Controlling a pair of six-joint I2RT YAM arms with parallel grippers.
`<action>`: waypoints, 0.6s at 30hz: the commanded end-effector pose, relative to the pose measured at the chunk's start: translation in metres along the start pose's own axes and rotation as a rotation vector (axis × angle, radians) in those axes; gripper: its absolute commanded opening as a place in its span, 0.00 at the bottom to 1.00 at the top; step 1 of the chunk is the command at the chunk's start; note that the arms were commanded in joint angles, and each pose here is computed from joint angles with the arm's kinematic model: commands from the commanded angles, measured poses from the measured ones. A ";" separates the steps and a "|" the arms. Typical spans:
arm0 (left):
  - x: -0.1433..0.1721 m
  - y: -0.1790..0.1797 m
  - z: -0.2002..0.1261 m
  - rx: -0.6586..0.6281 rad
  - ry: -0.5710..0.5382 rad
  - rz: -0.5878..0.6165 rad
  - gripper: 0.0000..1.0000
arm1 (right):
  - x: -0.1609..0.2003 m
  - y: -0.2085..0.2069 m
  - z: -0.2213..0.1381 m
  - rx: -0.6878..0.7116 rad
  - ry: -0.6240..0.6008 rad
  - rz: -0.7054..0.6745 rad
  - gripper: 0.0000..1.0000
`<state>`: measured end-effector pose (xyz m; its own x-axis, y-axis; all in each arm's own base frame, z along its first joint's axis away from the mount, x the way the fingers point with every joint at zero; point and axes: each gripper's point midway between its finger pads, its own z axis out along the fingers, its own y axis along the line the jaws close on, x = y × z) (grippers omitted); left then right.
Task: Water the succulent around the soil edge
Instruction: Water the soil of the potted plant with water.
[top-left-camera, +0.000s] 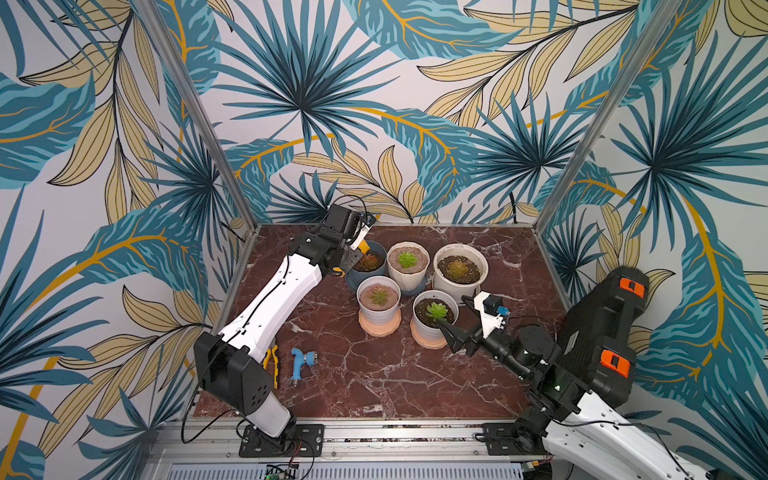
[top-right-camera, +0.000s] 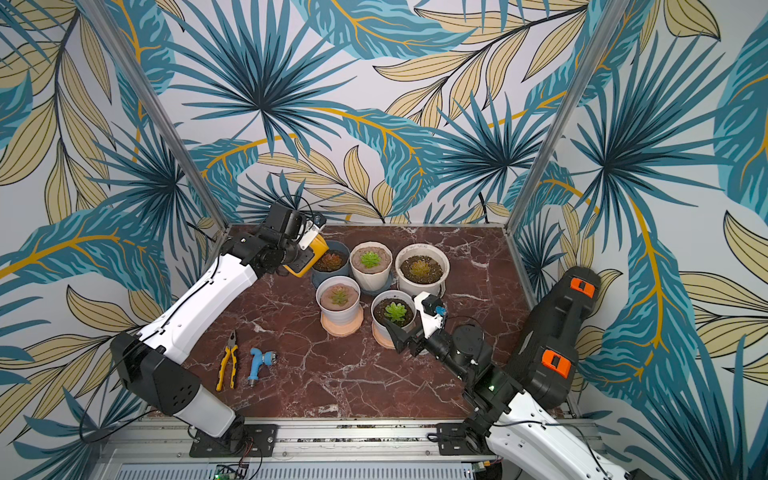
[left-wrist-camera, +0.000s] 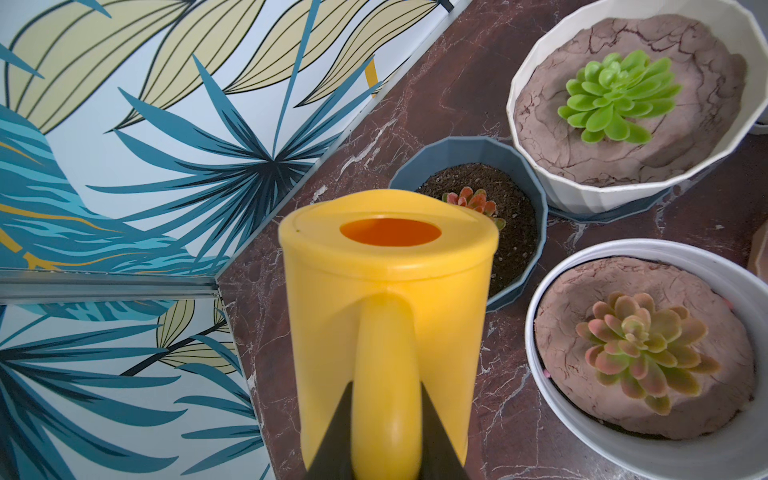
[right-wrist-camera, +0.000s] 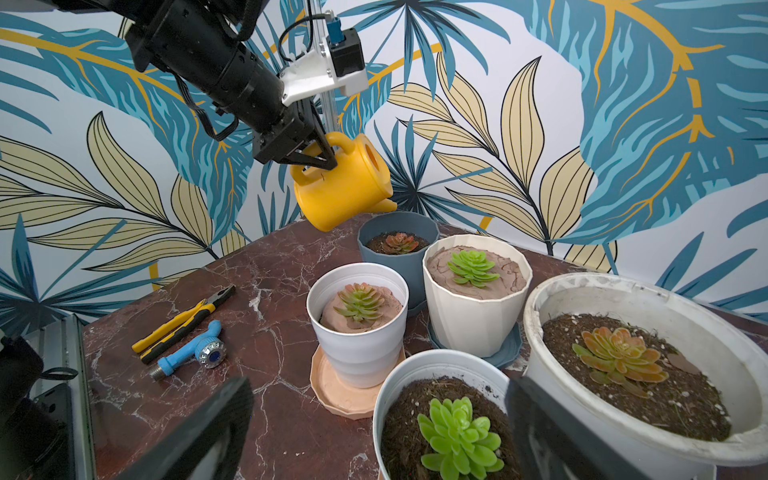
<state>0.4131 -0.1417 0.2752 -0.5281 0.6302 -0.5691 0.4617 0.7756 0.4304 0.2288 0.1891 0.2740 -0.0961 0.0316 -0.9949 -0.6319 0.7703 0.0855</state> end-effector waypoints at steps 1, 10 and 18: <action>-0.005 0.007 -0.008 -0.015 -0.041 -0.037 0.00 | -0.006 0.004 -0.001 -0.017 -0.011 -0.003 1.00; 0.017 0.002 -0.026 -0.005 -0.036 -0.064 0.00 | -0.006 0.005 0.000 -0.021 -0.011 -0.001 1.00; 0.032 -0.003 -0.025 -0.004 -0.018 -0.068 0.00 | -0.004 0.005 0.001 -0.021 -0.008 -0.001 1.00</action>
<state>0.3756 -0.1255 0.2724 -0.5479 0.5944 -0.5887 0.4425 0.8031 0.3990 0.2296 0.1908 0.2712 -0.1042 0.0254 -0.9942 -0.6344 0.7682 0.0861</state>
